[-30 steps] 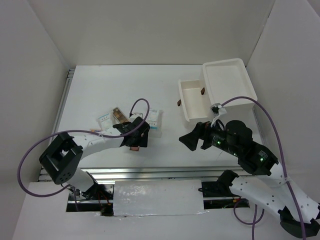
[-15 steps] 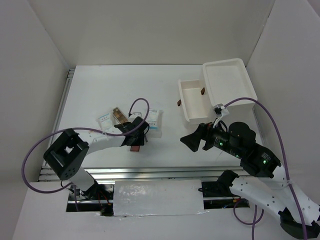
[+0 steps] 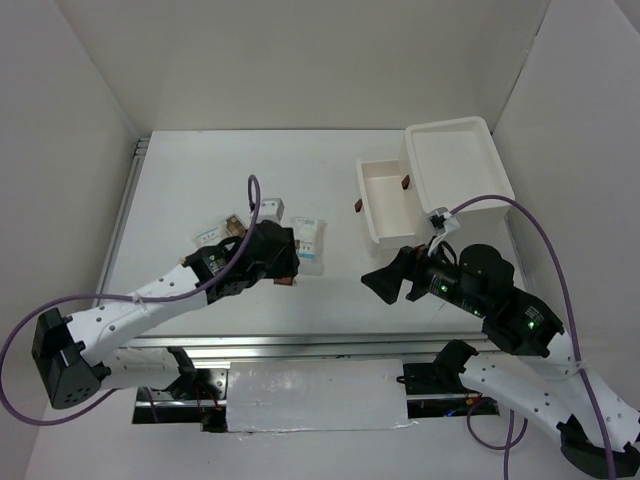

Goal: Organize the makeup

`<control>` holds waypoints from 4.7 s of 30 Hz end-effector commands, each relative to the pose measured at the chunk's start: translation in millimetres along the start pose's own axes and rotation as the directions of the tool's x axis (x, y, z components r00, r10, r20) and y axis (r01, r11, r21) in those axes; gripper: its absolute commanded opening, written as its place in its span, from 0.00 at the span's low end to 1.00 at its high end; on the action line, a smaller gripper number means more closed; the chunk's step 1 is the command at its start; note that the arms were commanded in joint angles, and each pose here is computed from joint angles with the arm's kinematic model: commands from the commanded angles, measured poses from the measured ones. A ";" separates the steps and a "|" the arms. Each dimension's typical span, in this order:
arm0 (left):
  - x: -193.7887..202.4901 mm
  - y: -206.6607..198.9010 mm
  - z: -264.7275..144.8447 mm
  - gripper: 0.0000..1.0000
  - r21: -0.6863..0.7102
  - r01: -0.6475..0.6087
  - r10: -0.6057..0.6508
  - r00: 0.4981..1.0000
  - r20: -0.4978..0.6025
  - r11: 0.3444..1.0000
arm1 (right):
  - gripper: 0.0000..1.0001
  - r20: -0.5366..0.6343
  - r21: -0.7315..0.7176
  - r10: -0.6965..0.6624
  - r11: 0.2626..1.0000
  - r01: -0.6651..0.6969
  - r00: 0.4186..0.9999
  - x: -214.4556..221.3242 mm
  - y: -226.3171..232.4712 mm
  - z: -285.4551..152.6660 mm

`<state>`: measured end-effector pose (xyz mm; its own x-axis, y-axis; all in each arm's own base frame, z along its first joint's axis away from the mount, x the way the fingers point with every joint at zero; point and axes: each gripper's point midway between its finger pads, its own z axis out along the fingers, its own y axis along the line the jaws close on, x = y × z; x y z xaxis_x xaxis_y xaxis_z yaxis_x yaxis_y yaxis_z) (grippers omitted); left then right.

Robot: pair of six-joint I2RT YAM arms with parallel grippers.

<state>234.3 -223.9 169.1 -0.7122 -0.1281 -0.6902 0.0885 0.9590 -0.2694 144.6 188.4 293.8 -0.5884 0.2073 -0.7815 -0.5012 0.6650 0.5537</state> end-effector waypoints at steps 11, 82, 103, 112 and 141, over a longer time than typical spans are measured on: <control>-167.6 -196.2 26.9 0.21 0.378 0.081 -0.184 0.952 0.245 0.922 | 1.00 0.310 -0.008 0.032 0.999 -0.031 0.950 -71.3 20.1 -78.4; -46.7 177.8 186.8 0.97 -0.516 0.451 -0.502 0.863 0.047 0.728 | 1.00 0.207 -0.030 -0.001 1.000 0.007 0.978 -31.7 8.6 -56.2; -9.7 174.2 194.7 0.37 -0.540 0.394 -0.485 0.874 -0.029 0.743 | 1.00 0.214 -0.029 -0.002 1.000 0.008 0.977 -31.9 7.9 -57.8; -81.0 122.3 134.7 0.30 -0.396 0.418 -0.404 0.907 0.121 0.818 | 1.00 0.215 -0.019 -0.007 1.000 0.011 0.977 -33.5 7.3 -59.0; -170.3 -225.8 149.5 0.77 0.357 0.164 -0.201 0.977 0.068 0.920 | 1.00 0.266 -0.011 -0.012 1.000 0.015 0.964 -50.1 13.0 -82.7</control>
<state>435.1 -444.7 217.6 -0.6833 -0.3053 -0.6632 0.1694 0.8173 -0.5508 116.6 131.1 353.3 -0.4178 0.3806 -0.8250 -0.5041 0.6583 0.5590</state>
